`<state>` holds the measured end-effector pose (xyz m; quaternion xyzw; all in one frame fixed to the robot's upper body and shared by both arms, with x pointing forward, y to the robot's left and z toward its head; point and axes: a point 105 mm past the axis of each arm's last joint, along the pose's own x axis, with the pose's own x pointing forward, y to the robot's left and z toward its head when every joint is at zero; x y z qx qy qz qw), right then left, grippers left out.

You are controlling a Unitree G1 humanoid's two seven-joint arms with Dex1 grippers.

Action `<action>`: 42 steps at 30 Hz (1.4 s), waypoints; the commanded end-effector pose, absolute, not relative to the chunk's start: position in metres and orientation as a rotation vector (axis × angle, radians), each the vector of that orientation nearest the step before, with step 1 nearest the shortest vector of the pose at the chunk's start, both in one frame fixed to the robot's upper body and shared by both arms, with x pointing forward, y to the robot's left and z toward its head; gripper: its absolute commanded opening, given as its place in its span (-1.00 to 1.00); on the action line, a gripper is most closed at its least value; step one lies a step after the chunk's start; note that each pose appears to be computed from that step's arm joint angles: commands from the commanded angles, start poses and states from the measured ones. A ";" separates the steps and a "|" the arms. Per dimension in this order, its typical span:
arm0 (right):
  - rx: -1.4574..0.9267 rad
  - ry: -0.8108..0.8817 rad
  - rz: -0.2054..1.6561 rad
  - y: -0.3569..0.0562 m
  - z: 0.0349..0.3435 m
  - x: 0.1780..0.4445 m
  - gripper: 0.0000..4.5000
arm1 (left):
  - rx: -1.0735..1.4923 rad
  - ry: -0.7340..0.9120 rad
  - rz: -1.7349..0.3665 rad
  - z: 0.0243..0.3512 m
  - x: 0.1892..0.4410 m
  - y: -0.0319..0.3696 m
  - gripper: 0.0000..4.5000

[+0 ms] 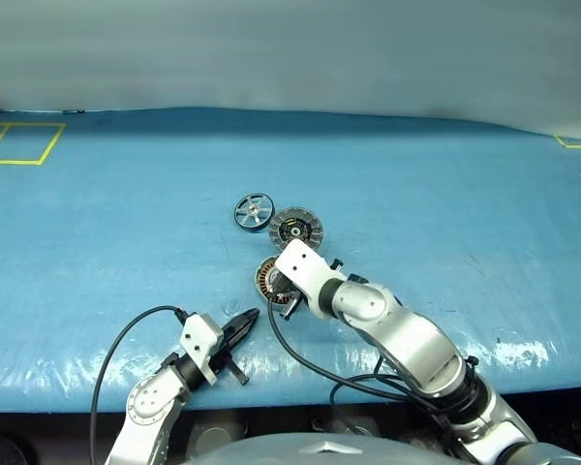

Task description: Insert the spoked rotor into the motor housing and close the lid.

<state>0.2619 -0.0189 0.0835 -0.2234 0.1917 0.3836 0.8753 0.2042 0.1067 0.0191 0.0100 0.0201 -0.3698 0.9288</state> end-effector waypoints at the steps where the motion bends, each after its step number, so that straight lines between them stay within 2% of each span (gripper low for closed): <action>1: -0.434 0.370 0.821 -0.015 0.087 0.261 -0.99 | 0.029 0.024 -0.763 0.024 0.204 0.104 -1.00; 9: -0.407 0.453 0.798 -0.023 0.063 0.260 -0.99 | 0.035 0.023 -0.756 0.025 0.204 0.105 -1.00; 18: -0.283 0.455 0.734 -0.030 0.068 0.266 -0.99 | 0.041 0.025 -0.757 0.027 0.205 0.105 -1.00; 22: -0.184 0.569 0.652 -0.046 0.043 0.266 -0.99 | 0.043 0.023 -0.760 0.029 0.206 0.105 -1.00; 26: -0.159 0.608 0.655 -0.049 0.032 0.261 -0.99 | 0.044 0.025 -0.759 0.029 0.206 0.105 -1.00; 38: -0.280 0.551 0.701 -0.045 0.032 0.258 -0.99 | 0.052 0.030 -0.754 0.030 0.207 0.107 -1.00; 42: -0.245 0.463 0.732 -0.039 0.049 0.259 -0.99 | 0.050 0.021 -0.742 0.032 0.208 0.109 -1.00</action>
